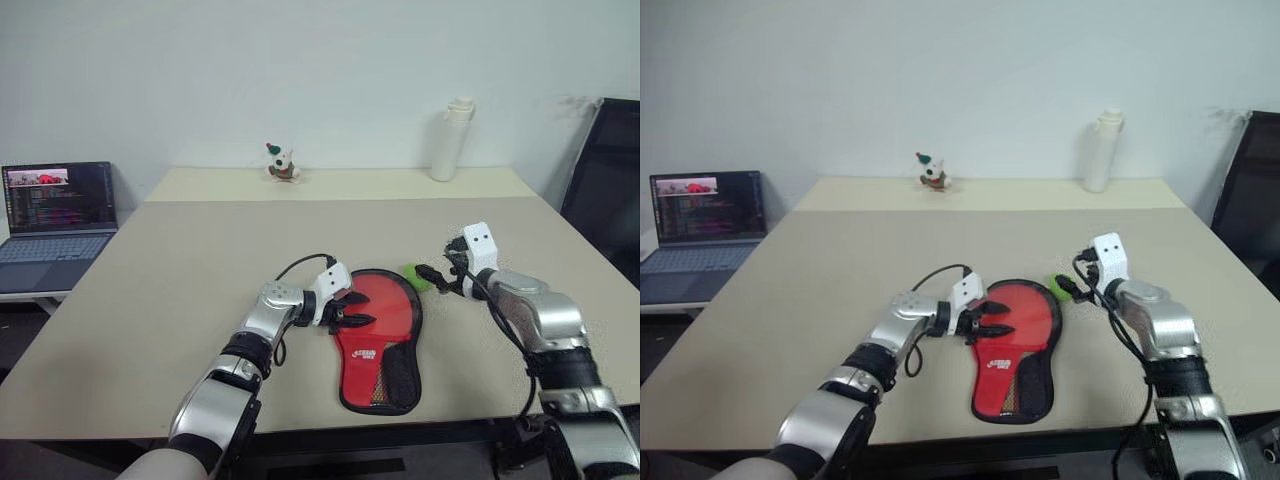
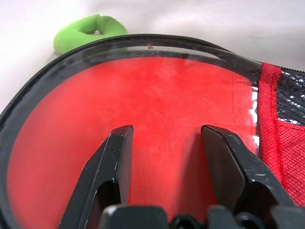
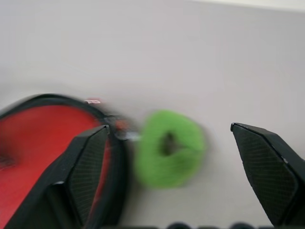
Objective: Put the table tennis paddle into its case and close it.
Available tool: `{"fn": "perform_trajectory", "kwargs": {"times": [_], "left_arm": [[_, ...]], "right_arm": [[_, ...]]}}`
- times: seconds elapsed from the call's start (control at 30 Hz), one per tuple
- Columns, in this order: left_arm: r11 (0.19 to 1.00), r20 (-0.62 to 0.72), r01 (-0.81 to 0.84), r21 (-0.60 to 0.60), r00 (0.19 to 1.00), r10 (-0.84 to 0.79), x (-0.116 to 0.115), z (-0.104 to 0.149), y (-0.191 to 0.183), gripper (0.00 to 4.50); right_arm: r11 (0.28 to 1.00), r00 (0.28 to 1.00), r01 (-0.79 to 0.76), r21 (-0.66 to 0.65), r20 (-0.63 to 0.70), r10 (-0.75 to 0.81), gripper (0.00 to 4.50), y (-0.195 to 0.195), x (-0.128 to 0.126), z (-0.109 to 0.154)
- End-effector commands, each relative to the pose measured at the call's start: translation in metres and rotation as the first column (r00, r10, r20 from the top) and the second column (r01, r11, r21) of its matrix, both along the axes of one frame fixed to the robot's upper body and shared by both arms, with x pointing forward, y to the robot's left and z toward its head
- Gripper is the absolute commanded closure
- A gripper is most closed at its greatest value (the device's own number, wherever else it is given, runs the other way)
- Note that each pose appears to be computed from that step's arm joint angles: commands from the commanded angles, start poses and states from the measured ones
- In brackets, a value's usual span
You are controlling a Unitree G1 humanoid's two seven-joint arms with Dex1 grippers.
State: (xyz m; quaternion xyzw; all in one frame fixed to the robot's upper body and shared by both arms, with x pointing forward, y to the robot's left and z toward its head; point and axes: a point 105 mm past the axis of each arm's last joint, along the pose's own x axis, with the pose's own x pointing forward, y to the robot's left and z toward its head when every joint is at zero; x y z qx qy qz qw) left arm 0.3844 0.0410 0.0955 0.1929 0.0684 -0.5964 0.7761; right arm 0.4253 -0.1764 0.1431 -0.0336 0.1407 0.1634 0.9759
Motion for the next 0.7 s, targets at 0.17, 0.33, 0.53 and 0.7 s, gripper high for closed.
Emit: {"fn": "perform_trajectory", "kwargs": {"times": [0.17,0.33,0.53,0.7], "left_arm": [[1.000,0.012,0.004,0.017,1.000,-0.004,-0.002,-0.004,0.002,2.06],[1.000,0.021,-0.003,0.022,1.000,0.003,-0.001,-0.003,0.005,2.01],[0.999,0.071,0.033,0.030,0.997,-0.035,0.002,0.008,-0.004,2.01],[0.995,0.033,0.073,0.066,0.997,-0.075,-0.005,-0.006,-0.011,2.01]], "right_arm": [[0.989,0.991,0.134,0.064,-0.030,-0.132,0.00,-0.004,0.029,-0.022],[0.991,0.992,0.112,0.067,-0.067,-0.107,0.38,0.006,0.029,-0.038],[0.996,0.995,0.070,0.055,-0.078,-0.065,2.36,0.015,0.026,-0.044],[0.997,0.996,0.061,0.040,-0.071,-0.058,4.08,0.017,0.024,-0.044]]}}
